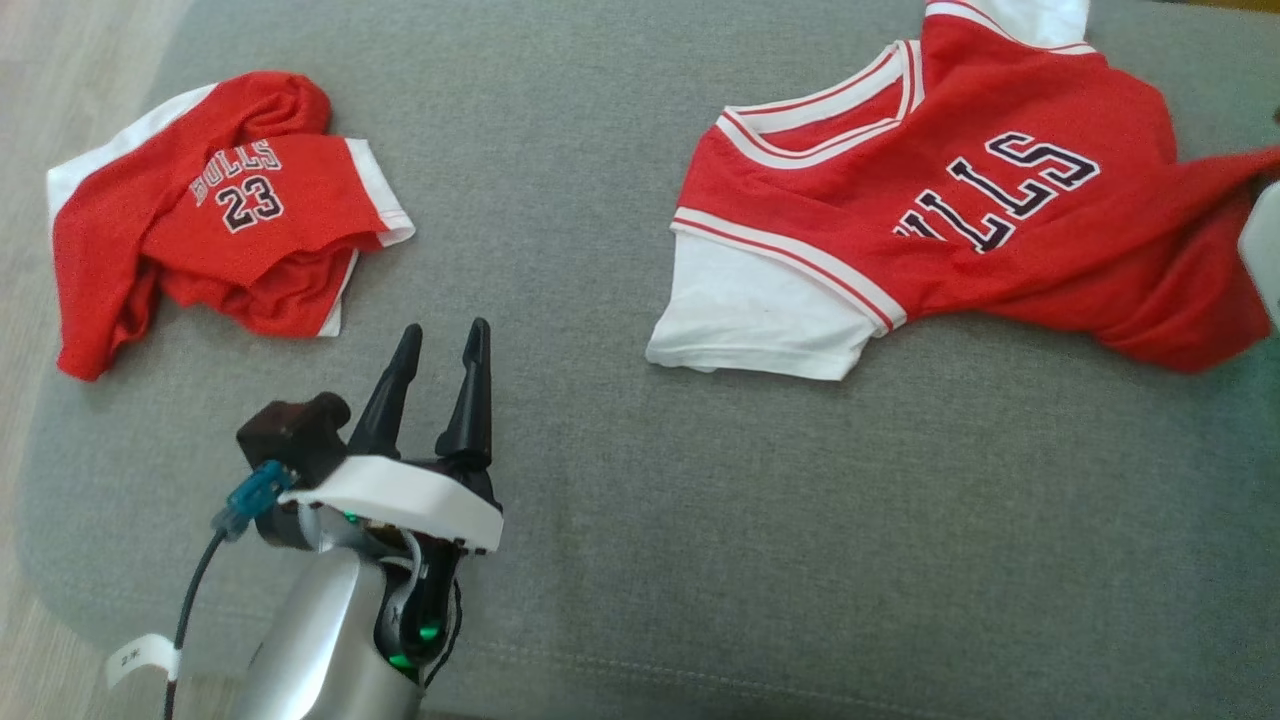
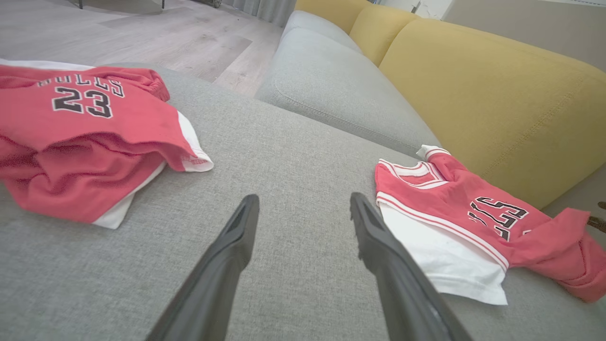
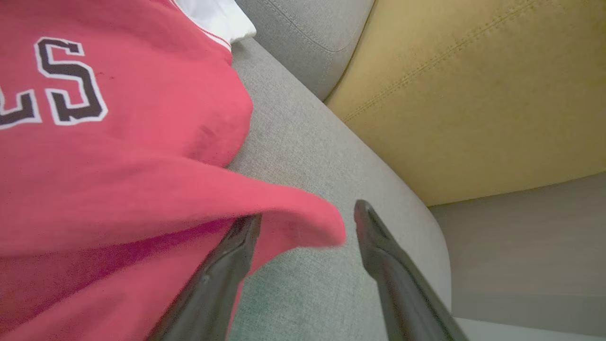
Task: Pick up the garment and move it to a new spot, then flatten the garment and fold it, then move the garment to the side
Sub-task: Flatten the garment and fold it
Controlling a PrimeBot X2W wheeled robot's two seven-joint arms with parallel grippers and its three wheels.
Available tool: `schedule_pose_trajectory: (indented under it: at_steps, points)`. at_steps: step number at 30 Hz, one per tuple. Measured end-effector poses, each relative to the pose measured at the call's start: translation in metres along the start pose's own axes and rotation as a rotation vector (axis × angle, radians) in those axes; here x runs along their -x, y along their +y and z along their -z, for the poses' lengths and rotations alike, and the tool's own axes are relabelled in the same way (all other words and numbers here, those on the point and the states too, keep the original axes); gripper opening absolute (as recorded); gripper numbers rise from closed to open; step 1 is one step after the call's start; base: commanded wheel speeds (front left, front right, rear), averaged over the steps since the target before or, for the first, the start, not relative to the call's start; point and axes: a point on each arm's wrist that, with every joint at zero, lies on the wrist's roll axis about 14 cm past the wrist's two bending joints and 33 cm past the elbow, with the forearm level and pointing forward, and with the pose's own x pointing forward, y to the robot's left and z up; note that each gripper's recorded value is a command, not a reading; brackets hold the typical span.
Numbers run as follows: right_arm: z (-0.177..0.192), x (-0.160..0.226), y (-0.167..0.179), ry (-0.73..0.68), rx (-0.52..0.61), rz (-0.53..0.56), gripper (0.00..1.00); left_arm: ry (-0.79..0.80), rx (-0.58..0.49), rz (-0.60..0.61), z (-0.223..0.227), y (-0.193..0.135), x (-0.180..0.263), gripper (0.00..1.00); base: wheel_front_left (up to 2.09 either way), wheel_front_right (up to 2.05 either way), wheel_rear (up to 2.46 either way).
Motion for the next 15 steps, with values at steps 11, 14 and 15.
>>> schedule_pose_trajectory:
  at_steps: [11,14,15]
  points:
    - [0.003,0.034,-0.037,-0.122,-0.202,0.147,1.00,-0.017,0.009,0.085,-0.005,-0.030,-0.010,1.00,0.00,0.00,0.00]
    - [0.016,0.051,-0.025,-0.173,-0.313,0.161,1.00,-0.023,0.011,0.124,-0.007,-0.044,-0.012,1.00,0.00,0.00,0.00]
    - [0.023,0.057,-0.020,-0.184,-0.348,0.167,1.00,-0.024,0.012,0.137,-0.007,-0.049,-0.012,1.00,0.00,0.00,0.00]
